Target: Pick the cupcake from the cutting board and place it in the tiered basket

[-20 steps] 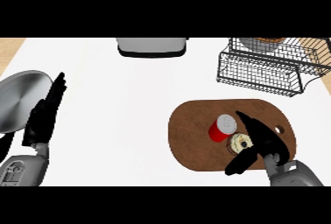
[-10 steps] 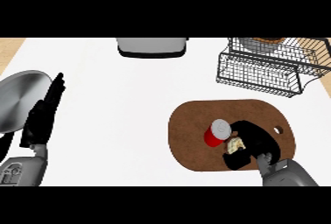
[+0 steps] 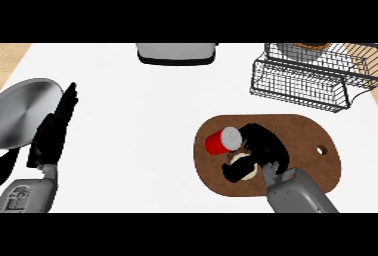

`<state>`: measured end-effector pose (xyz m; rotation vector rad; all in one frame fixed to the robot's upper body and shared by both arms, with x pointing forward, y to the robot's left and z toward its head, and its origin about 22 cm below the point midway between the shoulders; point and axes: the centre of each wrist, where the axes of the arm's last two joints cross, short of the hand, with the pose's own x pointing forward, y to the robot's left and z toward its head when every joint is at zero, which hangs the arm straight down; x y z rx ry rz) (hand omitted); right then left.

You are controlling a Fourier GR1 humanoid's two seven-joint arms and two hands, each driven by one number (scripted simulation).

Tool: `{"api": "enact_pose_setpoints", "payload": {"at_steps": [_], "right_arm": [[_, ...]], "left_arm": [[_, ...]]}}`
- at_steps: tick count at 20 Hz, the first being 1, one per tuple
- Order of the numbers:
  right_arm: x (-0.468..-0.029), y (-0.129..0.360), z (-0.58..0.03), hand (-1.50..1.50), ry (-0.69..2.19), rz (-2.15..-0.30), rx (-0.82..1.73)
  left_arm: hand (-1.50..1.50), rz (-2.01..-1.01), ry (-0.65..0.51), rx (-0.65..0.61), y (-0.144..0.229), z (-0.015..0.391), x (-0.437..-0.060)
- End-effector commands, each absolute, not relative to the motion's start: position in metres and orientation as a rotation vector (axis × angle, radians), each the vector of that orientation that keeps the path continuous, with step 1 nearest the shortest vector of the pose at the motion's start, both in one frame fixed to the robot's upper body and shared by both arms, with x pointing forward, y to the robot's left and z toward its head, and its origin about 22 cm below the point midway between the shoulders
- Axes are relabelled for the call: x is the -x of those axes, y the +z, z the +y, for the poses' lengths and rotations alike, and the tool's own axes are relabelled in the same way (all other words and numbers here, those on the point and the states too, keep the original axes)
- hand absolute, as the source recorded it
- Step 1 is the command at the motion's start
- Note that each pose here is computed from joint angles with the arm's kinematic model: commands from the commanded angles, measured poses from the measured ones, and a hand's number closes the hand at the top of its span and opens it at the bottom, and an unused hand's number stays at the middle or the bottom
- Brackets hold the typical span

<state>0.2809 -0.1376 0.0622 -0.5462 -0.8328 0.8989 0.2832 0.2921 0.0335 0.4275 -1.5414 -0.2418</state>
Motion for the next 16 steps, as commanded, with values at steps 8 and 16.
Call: {"api": "enact_pose_setpoints", "payload": {"at_steps": [8, 16], "right_arm": [[-0.328, 0.124, -0.022, 1.50, 0.600, -1.216, 0.774], [-0.339, 0.192, -0.001, 1.50, 0.357, -1.514, 1.031]], "left_arm": [[0.00, -1.560, -0.272, -0.400, 0.043, 0.293, -0.298], [0.00, -1.533, -0.246, -0.437, 0.028, 0.291, -0.290]]}}
